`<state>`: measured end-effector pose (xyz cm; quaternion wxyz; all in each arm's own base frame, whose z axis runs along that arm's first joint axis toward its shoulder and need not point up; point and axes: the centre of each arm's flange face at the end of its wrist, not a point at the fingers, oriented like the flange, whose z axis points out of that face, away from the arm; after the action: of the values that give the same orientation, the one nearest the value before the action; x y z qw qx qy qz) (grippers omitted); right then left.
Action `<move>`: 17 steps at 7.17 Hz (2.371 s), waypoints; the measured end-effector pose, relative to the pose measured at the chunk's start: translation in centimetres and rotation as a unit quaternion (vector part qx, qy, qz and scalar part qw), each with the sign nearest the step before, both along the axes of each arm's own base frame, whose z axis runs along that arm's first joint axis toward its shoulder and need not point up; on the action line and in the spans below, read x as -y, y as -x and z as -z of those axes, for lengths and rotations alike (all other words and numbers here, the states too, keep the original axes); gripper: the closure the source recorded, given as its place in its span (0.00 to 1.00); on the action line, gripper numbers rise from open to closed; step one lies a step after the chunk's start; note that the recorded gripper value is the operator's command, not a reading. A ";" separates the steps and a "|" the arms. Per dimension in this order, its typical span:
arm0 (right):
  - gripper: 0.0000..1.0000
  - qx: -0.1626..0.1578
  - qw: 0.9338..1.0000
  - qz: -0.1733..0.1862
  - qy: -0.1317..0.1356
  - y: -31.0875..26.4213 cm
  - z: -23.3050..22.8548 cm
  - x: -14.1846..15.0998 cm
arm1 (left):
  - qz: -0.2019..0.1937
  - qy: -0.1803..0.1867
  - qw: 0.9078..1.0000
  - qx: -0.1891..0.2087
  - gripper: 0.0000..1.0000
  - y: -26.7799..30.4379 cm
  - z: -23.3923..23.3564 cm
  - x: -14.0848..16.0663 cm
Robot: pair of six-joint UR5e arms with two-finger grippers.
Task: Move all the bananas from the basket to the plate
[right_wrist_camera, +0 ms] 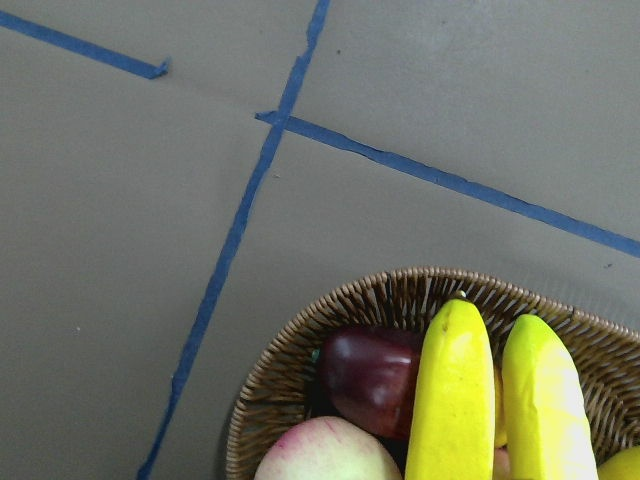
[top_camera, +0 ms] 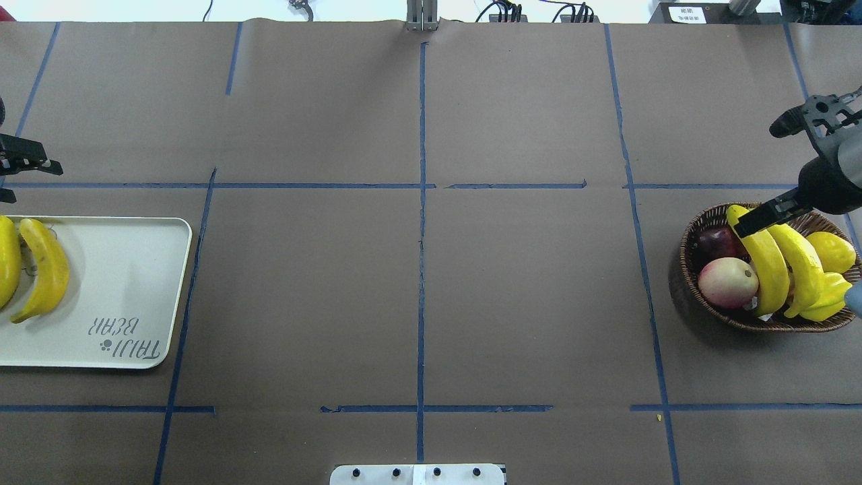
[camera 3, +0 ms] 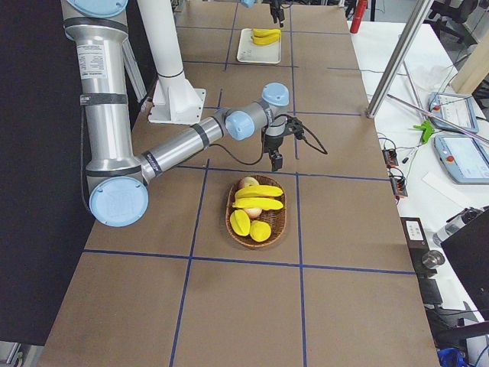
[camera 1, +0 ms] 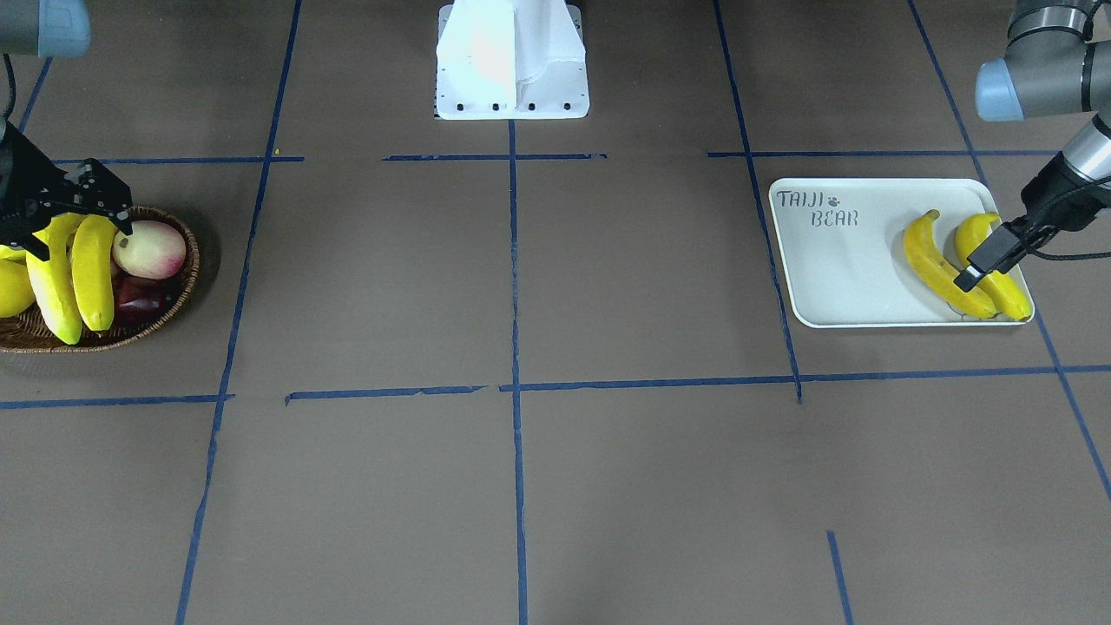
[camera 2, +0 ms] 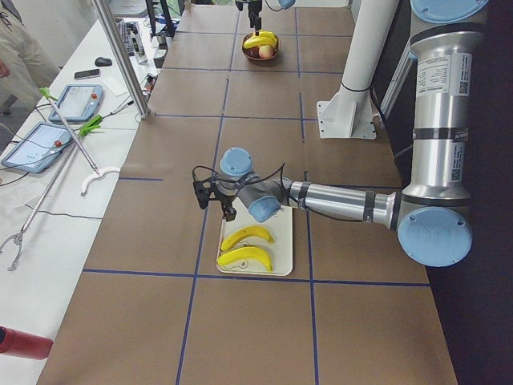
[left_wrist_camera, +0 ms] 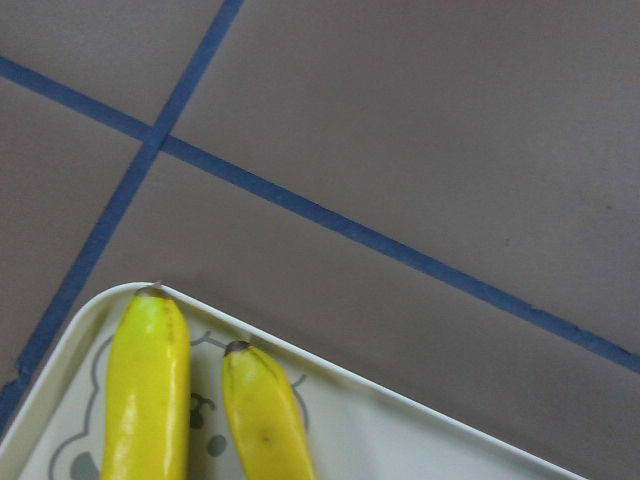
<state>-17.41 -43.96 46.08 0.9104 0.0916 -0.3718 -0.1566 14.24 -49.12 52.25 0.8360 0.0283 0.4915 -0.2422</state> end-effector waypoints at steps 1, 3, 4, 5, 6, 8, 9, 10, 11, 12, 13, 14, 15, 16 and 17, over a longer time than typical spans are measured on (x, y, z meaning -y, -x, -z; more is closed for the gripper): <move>0.03 -0.001 1.000 -0.005 0.002 -1.5 -2.5 -1.7 | -0.003 -0.007 1.000 -0.008 0.00 -0.6 1.2 0.1; 0.08 -0.010 1.000 -0.021 0.018 -4.3 -6.8 -4.2 | -0.010 -0.010 1.000 -0.013 0.00 -1.4 1.9 -0.1; 0.16 -0.008 0.999 -0.030 0.021 -5.1 -8.7 -5.1 | -0.013 -0.011 1.000 -0.015 0.00 -1.6 2.0 -0.1; 0.18 -0.002 0.998 -0.048 0.029 -5.5 -9.9 -5.7 | -0.014 -0.011 1.000 -0.016 0.00 -1.6 2.2 -0.1; 0.20 0.009 0.996 -0.073 0.040 -5.6 -10.4 -5.9 | -0.014 -0.011 1.000 -0.016 0.00 -1.6 2.2 -0.2; 0.21 0.024 0.994 -0.097 0.050 -5.5 -11.3 -5.9 | -0.015 -0.012 1.000 -0.016 0.00 -1.6 2.2 -0.3; 0.21 0.026 0.993 -0.100 0.051 -5.4 -11.4 -5.9 | -0.015 -0.012 1.000 -0.017 0.00 -1.6 2.3 -0.4; 0.21 0.027 0.993 -0.099 0.051 -5.3 -11.4 -5.8 | -0.015 -0.013 1.000 -0.017 0.00 -1.6 2.4 -0.4; 0.21 0.028 0.994 -0.097 0.052 -5.1 -11.4 -5.8 | -0.015 -0.014 1.000 -0.017 0.00 -1.6 2.5 -0.4; 0.21 0.027 0.994 -0.095 0.054 -4.6 -11.5 -5.7 | -0.015 -0.014 1.000 -0.018 0.00 -1.6 2.5 -0.5; 0.21 0.026 0.994 -0.090 0.057 -3.9 -11.8 -5.5 | -0.015 -0.014 1.000 -0.018 0.00 -1.6 2.5 -0.5; 0.26 0.024 0.994 -0.084 0.061 -3.2 -12.2 -5.6 | -0.015 -0.014 1.000 -0.018 0.00 -1.6 2.5 -0.5; 0.37 0.021 0.995 -0.080 0.064 -2.7 -12.6 -5.6 | -0.015 -0.014 1.000 -0.017 0.00 -1.6 2.5 -0.5; 0.53 0.020 0.995 -0.076 0.066 -2.5 -12.8 -5.7 | -0.015 -0.014 1.000 -0.017 0.00 -1.6 2.5 -0.5; 0.64 0.020 0.995 -0.074 0.067 -2.3 -12.8 -5.8 | -0.015 -0.014 1.000 -0.017 0.00 -1.6 2.5 -0.5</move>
<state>-15.14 -38.15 58.92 0.9159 0.0610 -0.3918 -0.0621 15.86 -48.61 49.78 0.8306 0.0281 0.5096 -0.2230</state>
